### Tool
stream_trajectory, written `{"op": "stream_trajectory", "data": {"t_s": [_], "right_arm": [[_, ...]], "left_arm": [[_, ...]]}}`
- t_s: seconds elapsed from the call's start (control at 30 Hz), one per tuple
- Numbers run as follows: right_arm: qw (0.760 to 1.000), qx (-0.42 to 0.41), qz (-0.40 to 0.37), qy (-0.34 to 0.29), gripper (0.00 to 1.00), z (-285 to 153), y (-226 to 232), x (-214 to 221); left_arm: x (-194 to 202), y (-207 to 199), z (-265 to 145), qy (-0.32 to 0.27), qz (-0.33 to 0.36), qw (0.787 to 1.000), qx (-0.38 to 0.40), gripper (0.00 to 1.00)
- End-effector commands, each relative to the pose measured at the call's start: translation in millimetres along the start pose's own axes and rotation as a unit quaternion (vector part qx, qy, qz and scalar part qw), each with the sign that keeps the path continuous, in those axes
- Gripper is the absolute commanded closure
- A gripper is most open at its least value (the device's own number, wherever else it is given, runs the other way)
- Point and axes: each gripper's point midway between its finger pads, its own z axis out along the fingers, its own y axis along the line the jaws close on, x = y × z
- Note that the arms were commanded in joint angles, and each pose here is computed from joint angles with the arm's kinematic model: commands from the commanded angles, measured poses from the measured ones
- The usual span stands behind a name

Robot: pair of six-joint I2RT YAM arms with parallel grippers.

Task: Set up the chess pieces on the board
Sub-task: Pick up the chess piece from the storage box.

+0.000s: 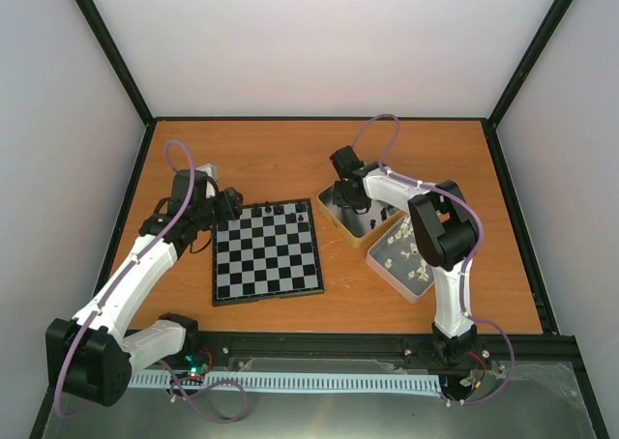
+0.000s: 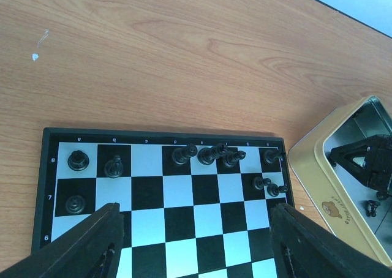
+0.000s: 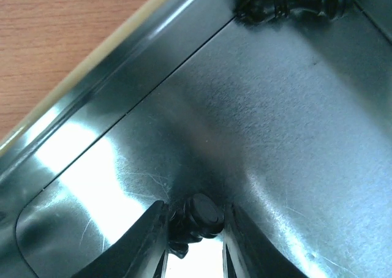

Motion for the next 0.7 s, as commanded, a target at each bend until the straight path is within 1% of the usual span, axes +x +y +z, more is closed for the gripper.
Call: {"op": "stream_trajectory", "data": {"t_s": [0.0,0.03,0.13,0.2,0.43,0.5,0.6,0.67], "right_arm": [[1.000,0.011,0.007,0.020,0.75,4,-9,11],[1.000,0.011,0.009,0.020,0.73,5,-9,11],[1.000,0.009,0.017,0.024,0.62,9,-8,9],[0.999,0.004,0.019,0.025,0.60,11,-6,8],[0.999,-0.019,0.009,0.040,0.63,19,5,9],[0.999,-0.001,0.002,0.038,0.68,20,-1,8],[0.998,0.046,-0.024,0.031,0.68,17,-17,5],[0.997,0.056,-0.035,0.031,0.69,15,-23,4]], "left_arm": [[-19,-12,-7,-0.026,0.002,0.999,0.019,0.33],[-19,-12,-8,-0.026,0.002,0.999,0.019,0.34],[-19,-11,-8,-0.027,0.001,0.999,0.018,0.33],[-18,-12,-7,-0.026,0.002,0.999,0.019,0.34],[-18,-11,-7,-0.025,0.002,1.000,0.016,0.34],[-18,-10,-7,-0.026,0.002,1.000,0.015,0.33],[-18,-10,-8,-0.027,0.002,1.000,0.014,0.33],[-17,-9,-8,-0.027,0.003,1.000,0.014,0.33]]}}
